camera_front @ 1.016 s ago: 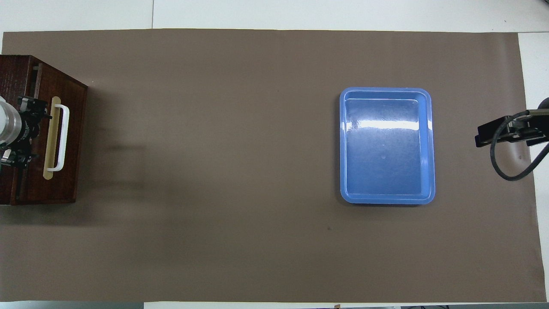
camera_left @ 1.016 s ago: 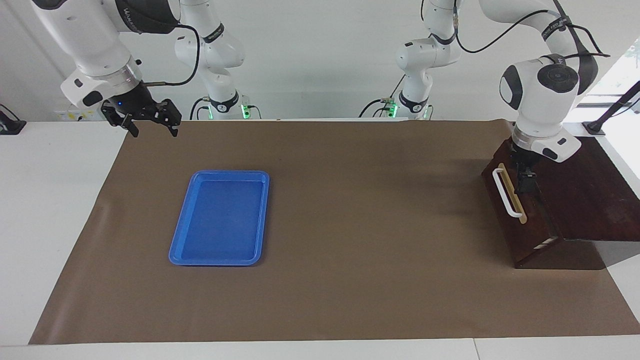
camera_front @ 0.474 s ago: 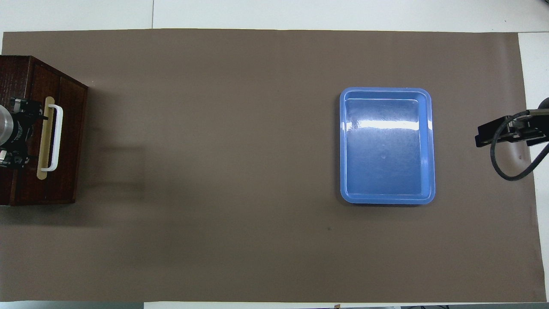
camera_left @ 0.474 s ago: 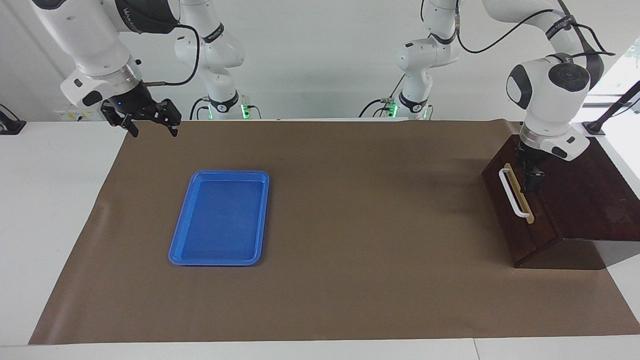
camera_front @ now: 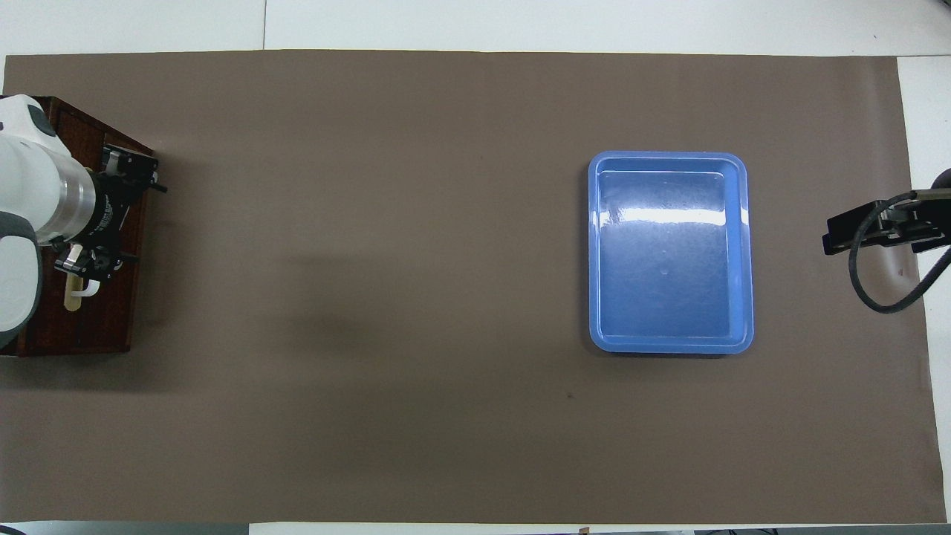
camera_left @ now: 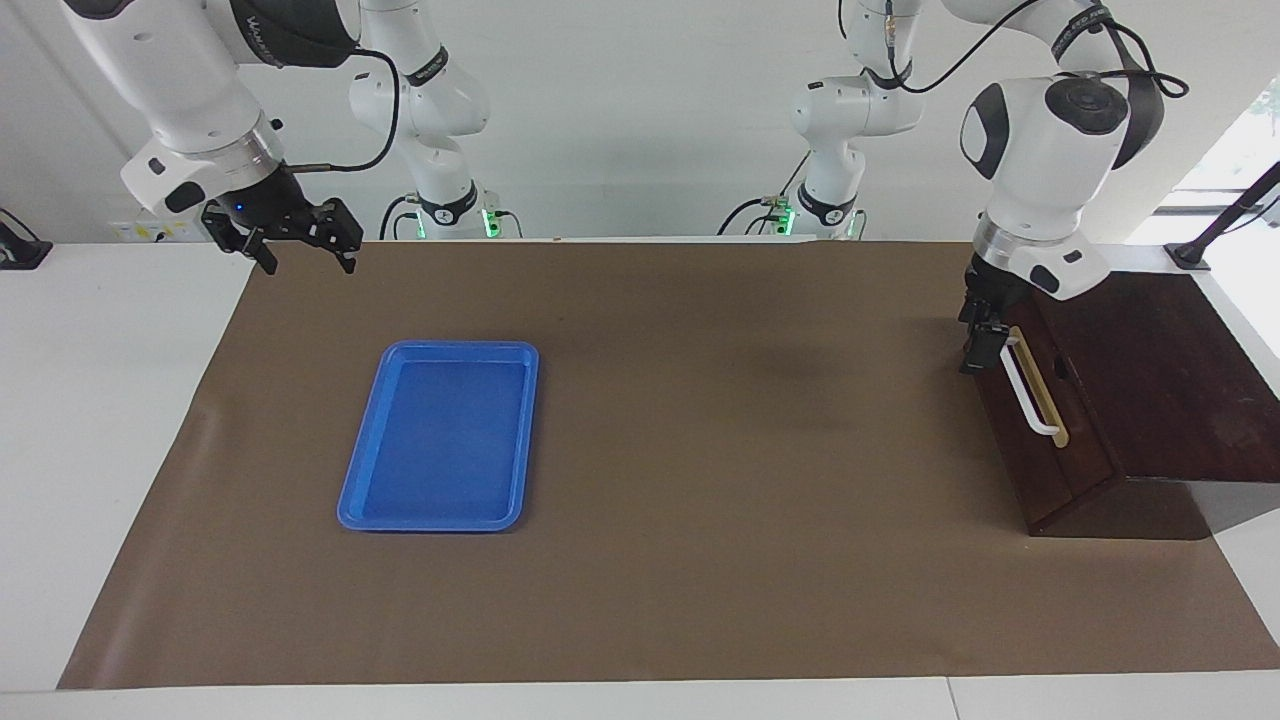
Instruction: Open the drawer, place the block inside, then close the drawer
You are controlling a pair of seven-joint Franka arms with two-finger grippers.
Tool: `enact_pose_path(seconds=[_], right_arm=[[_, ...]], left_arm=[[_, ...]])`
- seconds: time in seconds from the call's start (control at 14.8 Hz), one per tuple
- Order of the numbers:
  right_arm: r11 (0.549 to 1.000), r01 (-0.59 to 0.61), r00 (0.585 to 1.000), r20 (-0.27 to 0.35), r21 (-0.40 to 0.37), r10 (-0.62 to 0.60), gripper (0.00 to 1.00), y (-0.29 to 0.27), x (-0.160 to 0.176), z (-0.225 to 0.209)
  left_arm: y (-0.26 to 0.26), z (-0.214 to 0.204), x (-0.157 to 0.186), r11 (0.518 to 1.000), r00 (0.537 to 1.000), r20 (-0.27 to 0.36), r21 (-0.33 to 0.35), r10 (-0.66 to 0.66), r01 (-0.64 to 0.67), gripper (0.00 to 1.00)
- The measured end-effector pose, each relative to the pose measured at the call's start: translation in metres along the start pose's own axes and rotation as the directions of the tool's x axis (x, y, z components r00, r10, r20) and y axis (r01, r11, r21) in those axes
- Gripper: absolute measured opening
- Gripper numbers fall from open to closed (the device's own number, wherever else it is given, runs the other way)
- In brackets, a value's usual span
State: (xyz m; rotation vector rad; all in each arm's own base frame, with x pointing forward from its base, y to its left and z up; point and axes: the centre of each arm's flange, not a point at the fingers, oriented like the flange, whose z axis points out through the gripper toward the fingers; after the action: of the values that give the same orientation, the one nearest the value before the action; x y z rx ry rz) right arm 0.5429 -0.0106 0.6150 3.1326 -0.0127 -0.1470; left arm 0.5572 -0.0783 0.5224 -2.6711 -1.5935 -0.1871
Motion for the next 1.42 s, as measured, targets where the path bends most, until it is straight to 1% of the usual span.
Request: enact_pose_path(seconds=[0.14,0.2,0.27,0.34,0.47,0.61,0.68,0.81,1.02,1.22,1.42], right_arm=[[1.000,0.000,1.000,0.000,0.000,0.000,1.00,0.000,0.000,0.000],[1.000,0.000,1.000,0.000,0.000,0.000,1.00,0.000,0.000,0.000],[1.000,0.000,1.000,0.000,0.000,0.000,1.00,0.000,0.000,0.000],[1.000,0.000,1.000,0.000,0.000,0.000,1.00,0.000,0.000,0.000],[1.000,0.000,1.000,0.000,0.000,0.000,1.00,0.000,0.000,0.000],[1.000,0.000,1.000,0.000,0.000,0.000,1.00,0.000,0.000,0.000],[1.000,0.000,1.000,0.000,0.000,0.000,1.00,0.000,0.000,0.000],[1.000,0.000,1.000,0.000,0.000,0.000,1.00,0.000,0.000,0.000],[1.000,0.000,1.000,0.000,0.000,0.000,1.00,0.000,0.000,0.000],[1.000,0.000,1.000,0.000,0.000,0.000,1.00,0.000,0.000,0.000],[1.000,0.000,1.000,0.000,0.000,0.000,1.00,0.000,0.000,0.000]], left_arm=[[-0.001,-0.001,-0.006,0.991,0.991,0.036,0.015,0.130,-0.131,1.00],[-0.003,-0.004,-0.006,0.977,0.976,0.057,0.024,0.208,-0.210,1.00],[-0.006,-0.009,-0.005,0.955,0.953,0.082,0.034,0.292,-0.296,1.00],[-0.010,-0.017,-0.004,0.921,0.918,0.111,0.037,0.381,-0.387,1.00],[-0.016,-0.033,-0.004,0.835,0.826,0.170,0.029,0.538,-0.550,1.00],[-0.023,-0.041,-0.007,0.759,0.745,0.212,0.025,0.632,-0.651,1.00],[-0.025,-0.041,-0.009,0.733,0.718,0.225,0.024,0.659,-0.680,1.00],[-0.025,-0.042,-0.011,0.695,0.678,0.233,0.015,0.697,-0.719,1.00],[-0.025,-0.058,-0.004,0.644,0.627,0.214,-0.011,0.749,-0.765,1.00],[-0.026,-0.069,0.002,0.628,0.612,0.202,-0.021,0.765,-0.778,1.00],[-0.024,-0.064,0.003,0.598,0.581,0.209,-0.027,0.787,-0.801,1.00]])
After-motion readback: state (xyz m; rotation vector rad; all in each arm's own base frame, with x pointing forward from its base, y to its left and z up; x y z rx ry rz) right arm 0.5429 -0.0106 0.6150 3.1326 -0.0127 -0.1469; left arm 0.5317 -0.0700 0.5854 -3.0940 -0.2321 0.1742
